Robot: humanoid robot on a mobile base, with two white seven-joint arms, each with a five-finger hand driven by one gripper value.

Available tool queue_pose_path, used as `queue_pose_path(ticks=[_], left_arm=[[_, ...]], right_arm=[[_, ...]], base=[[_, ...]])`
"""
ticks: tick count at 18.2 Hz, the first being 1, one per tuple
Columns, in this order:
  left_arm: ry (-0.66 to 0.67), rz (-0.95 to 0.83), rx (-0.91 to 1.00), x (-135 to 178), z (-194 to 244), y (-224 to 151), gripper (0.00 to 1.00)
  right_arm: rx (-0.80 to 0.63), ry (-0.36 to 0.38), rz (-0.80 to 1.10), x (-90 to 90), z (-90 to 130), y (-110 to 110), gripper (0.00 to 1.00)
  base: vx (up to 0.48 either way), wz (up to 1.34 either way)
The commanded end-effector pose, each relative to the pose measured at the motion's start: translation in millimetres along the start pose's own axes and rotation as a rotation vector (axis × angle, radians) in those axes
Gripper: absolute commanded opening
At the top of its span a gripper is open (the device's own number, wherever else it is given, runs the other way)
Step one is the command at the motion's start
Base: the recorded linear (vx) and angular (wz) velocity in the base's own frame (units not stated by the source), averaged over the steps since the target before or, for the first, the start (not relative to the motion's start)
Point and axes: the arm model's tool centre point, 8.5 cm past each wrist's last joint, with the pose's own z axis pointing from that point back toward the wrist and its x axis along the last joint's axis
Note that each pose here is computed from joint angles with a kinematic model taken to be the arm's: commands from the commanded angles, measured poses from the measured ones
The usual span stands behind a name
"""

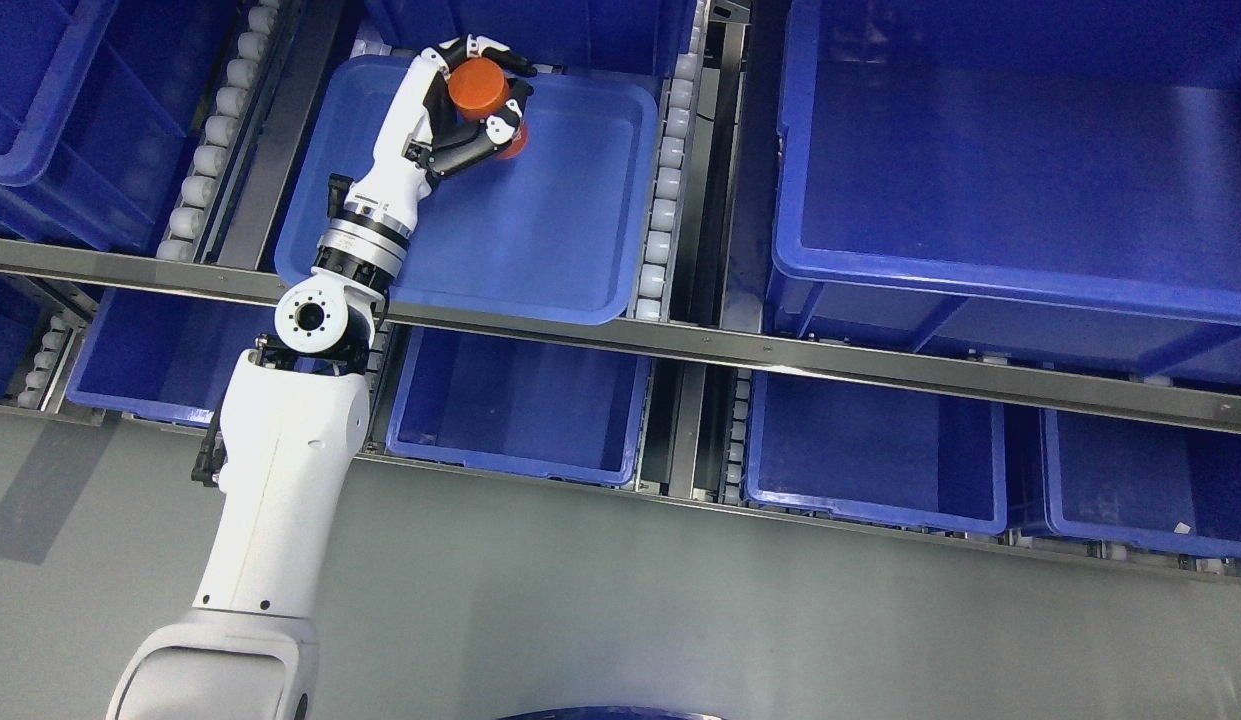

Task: Grab orange capacitor from left shelf to right desk
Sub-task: 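Close the left hand fingers around the orange capacitor, then lift the orange capacitor out of the bin with the left hand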

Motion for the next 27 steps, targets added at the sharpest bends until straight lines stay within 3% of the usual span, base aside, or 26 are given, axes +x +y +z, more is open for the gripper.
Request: queue_pose_path(ticks=[1, 6, 10, 27], left_arm=[[-0.361, -0.007, -0.056, 94, 8, -31, 0.01], [-0.451, -0.006, -0.057, 87, 55, -51, 0.01], [-0.429, 0.005, -0.048, 73, 75, -56, 0.01], [-0.307, 0.079, -0.095, 46, 103, -88, 0.02]], right_arm=[[-0.016, 0.01, -0.011, -13.8, 0, -11, 1.0], [-0.017, 0.01, -0.013, -13.8, 0, -11, 1.0], [-0.017, 0.01, -0.013, -13.8, 0, -11, 1.0], [-0.017, 0.01, -0.013, -13.8, 0, -11, 1.0]], base=[[0.0, 0.0], [0.0, 0.0], [0.0, 0.0], [-0.039, 0.02]])
